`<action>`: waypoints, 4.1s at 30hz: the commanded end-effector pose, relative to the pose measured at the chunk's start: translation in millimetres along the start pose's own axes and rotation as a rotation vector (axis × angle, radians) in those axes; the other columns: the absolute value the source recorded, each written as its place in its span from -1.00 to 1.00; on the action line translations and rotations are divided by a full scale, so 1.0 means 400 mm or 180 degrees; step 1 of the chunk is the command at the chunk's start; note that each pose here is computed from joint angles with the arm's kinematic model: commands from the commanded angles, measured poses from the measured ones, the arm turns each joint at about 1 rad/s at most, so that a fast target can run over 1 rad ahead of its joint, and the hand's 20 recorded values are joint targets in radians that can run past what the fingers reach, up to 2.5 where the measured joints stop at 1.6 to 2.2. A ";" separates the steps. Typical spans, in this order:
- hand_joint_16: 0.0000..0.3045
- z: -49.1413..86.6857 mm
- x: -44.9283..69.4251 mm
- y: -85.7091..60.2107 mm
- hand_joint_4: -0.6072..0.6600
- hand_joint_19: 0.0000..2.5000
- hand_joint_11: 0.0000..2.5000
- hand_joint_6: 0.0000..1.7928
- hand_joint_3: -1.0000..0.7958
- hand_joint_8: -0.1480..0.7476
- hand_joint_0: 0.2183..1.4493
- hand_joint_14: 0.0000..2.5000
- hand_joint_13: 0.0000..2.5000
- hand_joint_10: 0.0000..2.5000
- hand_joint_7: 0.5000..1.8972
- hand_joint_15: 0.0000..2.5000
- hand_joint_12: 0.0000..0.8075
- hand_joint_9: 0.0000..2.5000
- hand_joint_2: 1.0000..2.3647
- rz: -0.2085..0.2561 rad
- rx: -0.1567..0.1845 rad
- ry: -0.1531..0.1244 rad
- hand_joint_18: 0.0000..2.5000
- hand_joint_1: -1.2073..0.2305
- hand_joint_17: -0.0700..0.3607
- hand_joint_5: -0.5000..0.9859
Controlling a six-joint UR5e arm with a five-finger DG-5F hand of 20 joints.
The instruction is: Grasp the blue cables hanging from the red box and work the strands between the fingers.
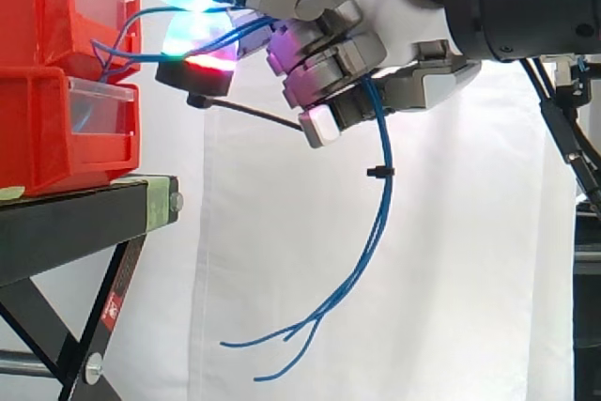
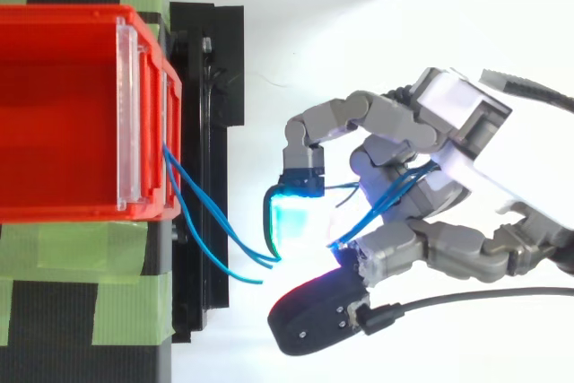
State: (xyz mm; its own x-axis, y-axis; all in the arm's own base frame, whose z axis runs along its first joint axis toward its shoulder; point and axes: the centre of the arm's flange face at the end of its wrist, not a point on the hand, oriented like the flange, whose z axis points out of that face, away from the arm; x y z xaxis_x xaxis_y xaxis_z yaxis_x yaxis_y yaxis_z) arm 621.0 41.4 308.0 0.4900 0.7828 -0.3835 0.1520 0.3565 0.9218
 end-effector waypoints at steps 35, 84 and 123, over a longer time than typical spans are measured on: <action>0.56 0.004 -0.017 -0.002 0.29 -0.43 1.00 -0.06 -1.00 0.33 -0.04 1.00 0.65 1.00 0.03 0.45 0.71 0.42 -1.00 0.0097 0.0090 -0.0310 1.00 -0.28 0.15 -0.15; 0.56 0.003 -0.020 -0.004 0.39 -0.43 1.00 -0.06 -1.00 0.33 -0.03 1.00 0.65 1.00 0.11 0.45 0.71 0.42 -1.00 0.0127 0.0109 -0.0383 1.00 -0.10 0.15 0.08; 0.56 0.005 -0.019 -0.001 0.37 -0.43 1.00 0.37 -0.78 0.33 0.12 1.00 0.65 1.00 0.13 0.45 0.71 0.42 -0.99 0.0153 0.0094 -0.0418 1.00 -0.17 0.15 0.08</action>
State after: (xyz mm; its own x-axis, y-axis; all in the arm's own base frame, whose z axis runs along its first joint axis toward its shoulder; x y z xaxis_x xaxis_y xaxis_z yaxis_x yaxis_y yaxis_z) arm 619.0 34.2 310.8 0.6055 0.7258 -0.3265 0.1481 0.3004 0.9422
